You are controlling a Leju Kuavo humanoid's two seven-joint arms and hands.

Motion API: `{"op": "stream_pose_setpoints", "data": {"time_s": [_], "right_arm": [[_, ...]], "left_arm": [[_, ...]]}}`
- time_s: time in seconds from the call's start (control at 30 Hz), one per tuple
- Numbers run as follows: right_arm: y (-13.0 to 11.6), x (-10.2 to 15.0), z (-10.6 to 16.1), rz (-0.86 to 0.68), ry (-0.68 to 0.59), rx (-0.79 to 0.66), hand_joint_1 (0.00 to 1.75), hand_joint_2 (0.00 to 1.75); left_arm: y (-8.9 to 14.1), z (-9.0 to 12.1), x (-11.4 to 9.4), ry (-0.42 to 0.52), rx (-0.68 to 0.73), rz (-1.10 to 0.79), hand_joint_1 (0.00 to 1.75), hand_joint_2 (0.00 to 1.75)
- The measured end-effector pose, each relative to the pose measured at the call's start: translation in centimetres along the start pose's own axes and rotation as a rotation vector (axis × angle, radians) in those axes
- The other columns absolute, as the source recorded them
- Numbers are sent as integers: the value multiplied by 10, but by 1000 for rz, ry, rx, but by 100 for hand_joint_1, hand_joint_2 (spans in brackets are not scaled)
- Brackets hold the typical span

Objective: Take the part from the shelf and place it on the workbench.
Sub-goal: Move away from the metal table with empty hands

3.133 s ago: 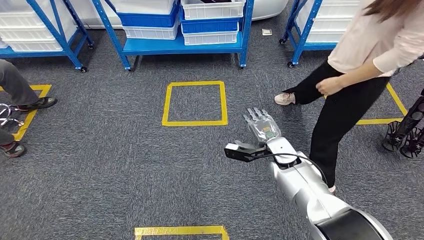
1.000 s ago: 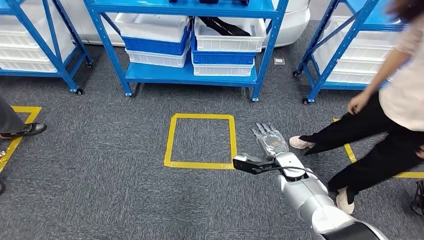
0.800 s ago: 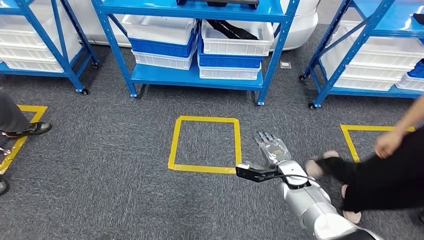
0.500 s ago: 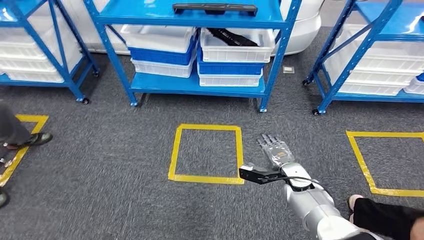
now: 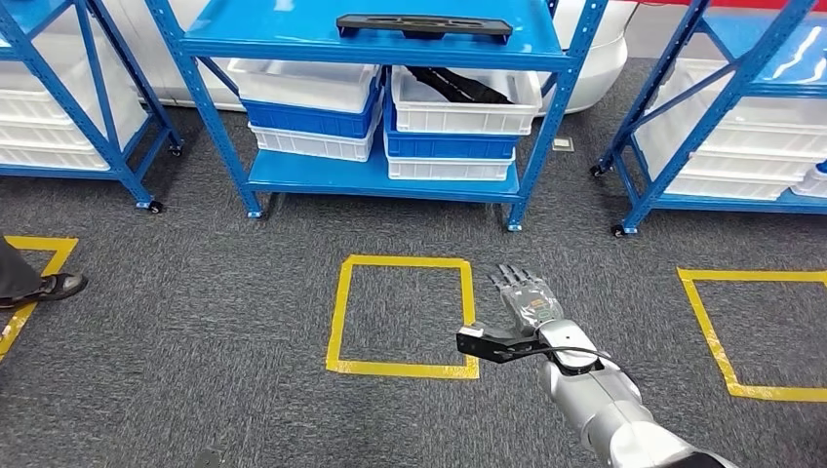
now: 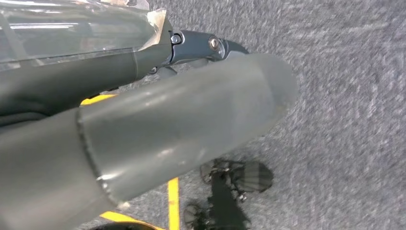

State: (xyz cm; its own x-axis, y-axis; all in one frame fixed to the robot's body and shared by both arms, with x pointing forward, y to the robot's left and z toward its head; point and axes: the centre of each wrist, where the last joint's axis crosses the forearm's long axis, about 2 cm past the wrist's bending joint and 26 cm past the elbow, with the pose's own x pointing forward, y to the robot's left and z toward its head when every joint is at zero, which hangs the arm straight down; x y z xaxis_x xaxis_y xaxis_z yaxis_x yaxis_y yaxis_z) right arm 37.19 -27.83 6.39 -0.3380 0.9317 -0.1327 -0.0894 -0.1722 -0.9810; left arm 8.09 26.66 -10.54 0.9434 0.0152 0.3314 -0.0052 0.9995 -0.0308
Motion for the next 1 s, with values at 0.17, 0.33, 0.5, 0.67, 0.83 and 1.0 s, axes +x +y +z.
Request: {"op": "stream_pose_setpoints", "data": {"time_s": [0.17,0.33,0.5,0.67,0.83,1.0], "right_arm": [[9,3,7,-12,8,21,0,0],[20,4,15,-26,21,46,0,0],[22,3,17,-36,36,52,0,0],[35,3,27,-87,84,98,0,0],[50,-2,41,-140,143,146,0,0],[56,-11,49,-200,221,170,0,0]], "left_arm": [[1,0,-1,1,1,-1,0,0],[0,0,-2,5,-2,-3,0,0],[-1,0,1,-2,-3,-6,0,0],[-1,0,-1,2,-7,-9,0,0],[0,1,-4,8,-6,-10,0,0],[-2,1,-4,8,-9,-12,0,0]]}}
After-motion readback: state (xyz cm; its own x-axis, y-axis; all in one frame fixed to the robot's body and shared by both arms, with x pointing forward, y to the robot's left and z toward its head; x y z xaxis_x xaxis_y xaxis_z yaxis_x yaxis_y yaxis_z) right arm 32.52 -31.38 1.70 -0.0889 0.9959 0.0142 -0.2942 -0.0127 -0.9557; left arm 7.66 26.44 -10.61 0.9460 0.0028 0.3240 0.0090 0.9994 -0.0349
